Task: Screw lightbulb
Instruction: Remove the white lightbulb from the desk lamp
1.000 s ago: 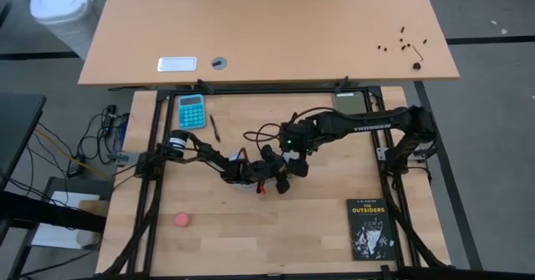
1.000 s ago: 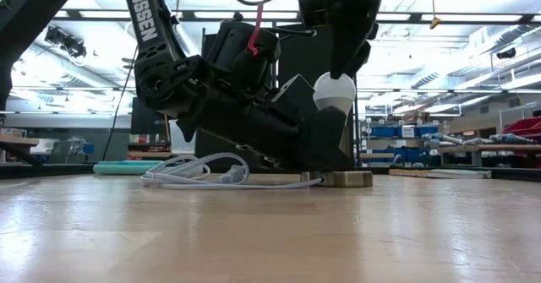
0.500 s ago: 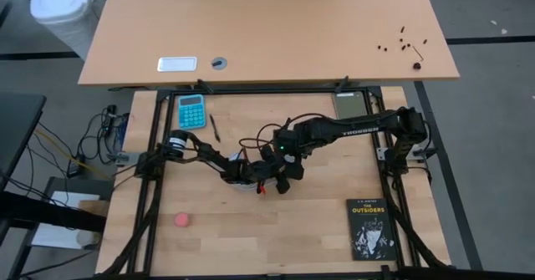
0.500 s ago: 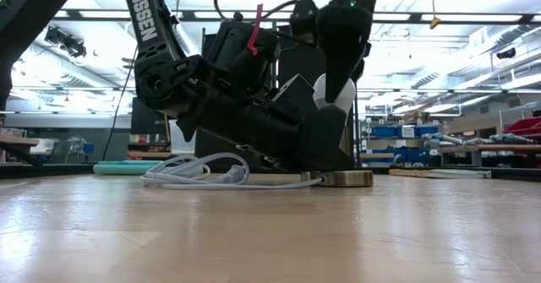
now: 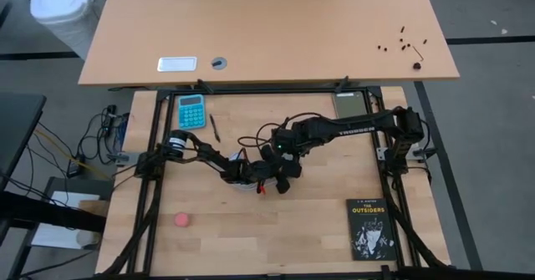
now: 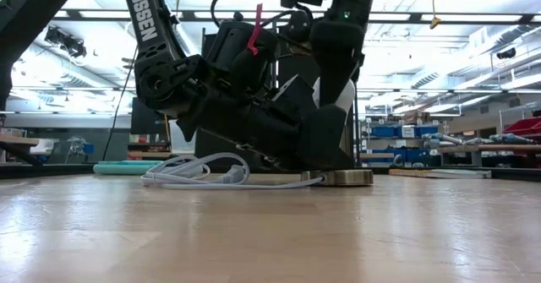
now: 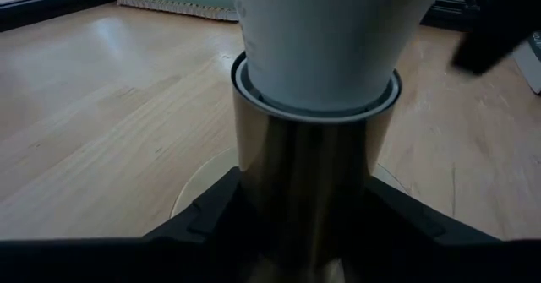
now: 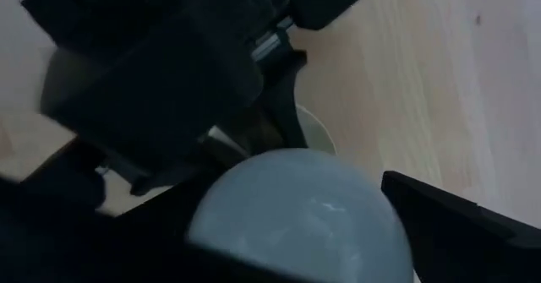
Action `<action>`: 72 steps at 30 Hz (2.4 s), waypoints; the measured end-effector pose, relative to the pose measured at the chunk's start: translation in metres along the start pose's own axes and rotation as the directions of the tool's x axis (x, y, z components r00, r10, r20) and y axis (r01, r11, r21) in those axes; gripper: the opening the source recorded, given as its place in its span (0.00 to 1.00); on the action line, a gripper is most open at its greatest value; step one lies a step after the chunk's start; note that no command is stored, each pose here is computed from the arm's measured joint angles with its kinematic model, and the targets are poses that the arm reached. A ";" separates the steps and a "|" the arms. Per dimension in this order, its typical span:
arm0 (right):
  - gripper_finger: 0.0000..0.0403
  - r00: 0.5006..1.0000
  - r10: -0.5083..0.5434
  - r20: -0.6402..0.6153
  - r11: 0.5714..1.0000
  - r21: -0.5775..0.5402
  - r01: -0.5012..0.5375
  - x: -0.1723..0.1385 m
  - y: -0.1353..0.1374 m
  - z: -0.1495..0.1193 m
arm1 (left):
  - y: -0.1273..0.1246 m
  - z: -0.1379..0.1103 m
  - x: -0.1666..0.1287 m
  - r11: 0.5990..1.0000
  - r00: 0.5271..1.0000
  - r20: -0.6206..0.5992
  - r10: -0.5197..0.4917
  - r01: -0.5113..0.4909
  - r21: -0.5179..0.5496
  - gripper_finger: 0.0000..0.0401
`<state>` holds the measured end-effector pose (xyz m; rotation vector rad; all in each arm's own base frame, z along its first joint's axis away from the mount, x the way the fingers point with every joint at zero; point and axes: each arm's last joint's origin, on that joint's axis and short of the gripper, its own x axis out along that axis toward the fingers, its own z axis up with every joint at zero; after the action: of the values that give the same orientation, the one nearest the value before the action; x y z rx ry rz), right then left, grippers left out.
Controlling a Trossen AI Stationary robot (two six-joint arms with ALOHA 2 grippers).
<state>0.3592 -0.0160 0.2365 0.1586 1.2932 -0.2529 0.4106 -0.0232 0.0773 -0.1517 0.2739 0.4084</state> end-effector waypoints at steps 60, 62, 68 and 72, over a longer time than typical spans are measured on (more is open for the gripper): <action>0.66 0.973 0.216 -0.076 0.568 -0.801 -0.188 0.014 -0.010 -0.008 | -0.007 -0.002 -0.003 0.997 0.998 -0.015 -0.058 0.058 0.044 0.47; 0.67 0.979 0.195 -0.062 0.507 -0.848 -0.155 0.014 -0.010 -0.007 | -0.008 -0.002 -0.003 0.997 0.998 -0.014 -0.058 0.059 0.043 0.47; 0.65 0.984 0.172 -0.044 0.458 -0.881 -0.119 0.014 -0.011 -0.006 | -0.007 -0.003 -0.003 0.998 0.998 -0.015 -0.058 0.058 0.039 0.47; 0.67 0.985 0.165 -0.051 0.583 -0.800 -0.139 0.013 -0.011 -0.006 | -0.008 -0.003 -0.003 0.997 0.998 -0.014 -0.061 0.062 0.037 0.47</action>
<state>0.3542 -0.0262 0.2229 -0.5199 1.2422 0.5041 0.4103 -0.0318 0.0765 -0.1261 0.2889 0.3414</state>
